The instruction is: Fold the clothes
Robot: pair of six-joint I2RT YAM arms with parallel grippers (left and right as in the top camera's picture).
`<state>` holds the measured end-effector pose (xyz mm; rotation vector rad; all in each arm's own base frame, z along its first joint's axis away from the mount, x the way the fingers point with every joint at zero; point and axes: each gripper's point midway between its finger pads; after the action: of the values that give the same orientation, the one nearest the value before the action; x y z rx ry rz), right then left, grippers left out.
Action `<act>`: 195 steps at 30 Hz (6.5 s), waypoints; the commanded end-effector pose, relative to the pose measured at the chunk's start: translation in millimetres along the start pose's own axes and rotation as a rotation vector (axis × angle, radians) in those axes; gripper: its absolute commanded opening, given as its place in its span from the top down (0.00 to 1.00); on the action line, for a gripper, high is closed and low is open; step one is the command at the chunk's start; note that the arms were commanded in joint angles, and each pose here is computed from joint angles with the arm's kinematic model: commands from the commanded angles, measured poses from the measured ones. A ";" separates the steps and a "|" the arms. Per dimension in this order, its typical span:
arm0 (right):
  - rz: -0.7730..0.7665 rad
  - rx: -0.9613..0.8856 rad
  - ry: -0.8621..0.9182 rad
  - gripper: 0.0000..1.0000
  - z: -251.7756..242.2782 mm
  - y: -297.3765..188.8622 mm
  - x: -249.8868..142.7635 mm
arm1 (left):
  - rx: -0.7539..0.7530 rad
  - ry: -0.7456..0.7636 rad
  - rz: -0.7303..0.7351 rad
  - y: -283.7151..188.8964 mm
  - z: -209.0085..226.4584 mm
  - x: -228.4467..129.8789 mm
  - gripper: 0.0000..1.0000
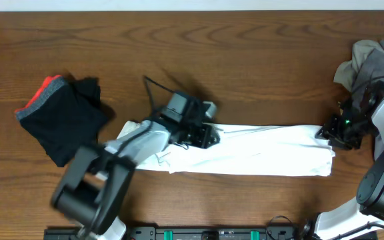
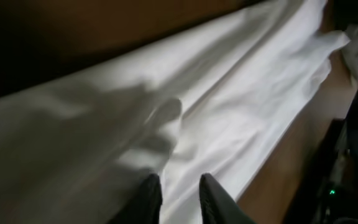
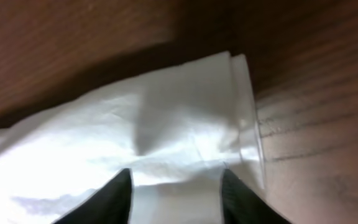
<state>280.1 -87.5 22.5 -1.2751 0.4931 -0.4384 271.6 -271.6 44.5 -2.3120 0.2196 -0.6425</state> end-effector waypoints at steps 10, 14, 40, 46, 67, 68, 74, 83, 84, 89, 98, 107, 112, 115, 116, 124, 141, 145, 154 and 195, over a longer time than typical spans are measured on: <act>0.014 -0.040 0.042 0.40 -18.0 4.7 -7.0 | 0.103 0.034 0.016 -40.1 -11.2 -9.0 0.68; 0.025 -0.071 0.046 0.34 -25.1 8.8 -12.1 | 0.216 -0.045 0.126 -45.1 8.5 -39.6 0.68; -0.111 0.089 0.162 0.98 -19.2 4.6 24.8 | 0.259 -0.077 0.185 -49.3 15.0 -55.5 0.68; -0.193 -0.005 0.248 0.99 -53.9 -50.7 55.9 | 0.259 -0.076 0.184 -49.2 15.0 -55.3 0.68; 0.080 -0.032 -0.170 0.99 80.2 -54.9 -23.3 | 0.259 -0.077 0.184 -49.2 15.0 -55.3 0.68; 0.087 -0.037 -0.190 0.99 88.1 -52.5 -28.3 | 0.259 -0.077 0.184 -49.2 15.0 -55.3 0.68; 0.121 -0.093 -0.287 0.98 116.2 -35.9 -57.4 | 0.259 -0.077 0.184 -49.2 15.0 -55.3 0.68; 0.149 -0.141 -0.374 0.93 139.9 -10.7 -92.7 | 0.259 -0.078 0.185 -49.2 15.0 -55.4 0.68; 0.151 -0.142 -0.389 0.91 141.9 -7.7 -95.9 | 0.257 -0.078 0.186 -49.2 14.5 -55.6 0.68; 0.162 -0.151 -0.444 0.77 149.3 0.6 -109.6 | 0.249 -0.085 0.196 -49.4 13.1 -58.3 0.68; 0.188 -0.006 -0.568 0.57 189.4 8.2 -132.6 | 0.249 -0.084 0.195 -49.3 13.1 -58.0 0.68; 0.127 -0.068 -0.577 0.49 182.4 9.3 -118.4 | 0.249 -0.083 0.195 -49.3 13.1 -58.0 0.68; 0.094 -0.058 -0.580 0.49 187.6 11.5 -112.6 | 0.249 -0.084 0.195 -49.3 13.1 -58.0 0.68; 0.075 -0.061 -0.578 0.48 187.6 18.0 -110.7 | 0.249 -0.084 0.195 -49.4 13.1 -58.2 0.68; 0.067 -0.071 -0.569 0.49 185.3 20.5 -109.6 | 0.250 -0.085 0.196 -49.4 13.1 -58.3 0.68; 0.042 -0.090 -0.518 0.55 170.3 46.2 -108.4 | 0.250 -0.086 0.198 -49.5 13.1 -58.8 0.68; -0.047 -0.055 -0.445 0.99 182.9 48.1 -92.1 | 0.250 -0.085 0.198 -49.5 13.1 -58.8 0.68; -0.087 -0.020 -0.447 0.99 200.0 34.8 -83.0 | 0.249 -0.082 0.198 -49.5 13.1 -58.8 0.68; -0.118 0.006 -0.454 0.99 213.8 23.3 -75.8 | 0.250 -0.081 0.198 -49.5 13.2 -58.7 0.68; -0.238 -0.111 -0.422 0.67 153.7 -61.3 -58.1 | 0.328 -0.276 0.153 -93.1 110.8 -66.1 0.23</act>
<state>315.2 54.9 117.2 -1.4865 0.0211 -0.3186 269.8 -116.0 22.0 -2.0125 0.1123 -0.2646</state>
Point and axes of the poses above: each gripper's point midway between its finger pads, its own y axis out along the fingers, its own z axis along the line the jaws close on, x = y × z, and after that the axes turned 9 degrees about y, right-handed
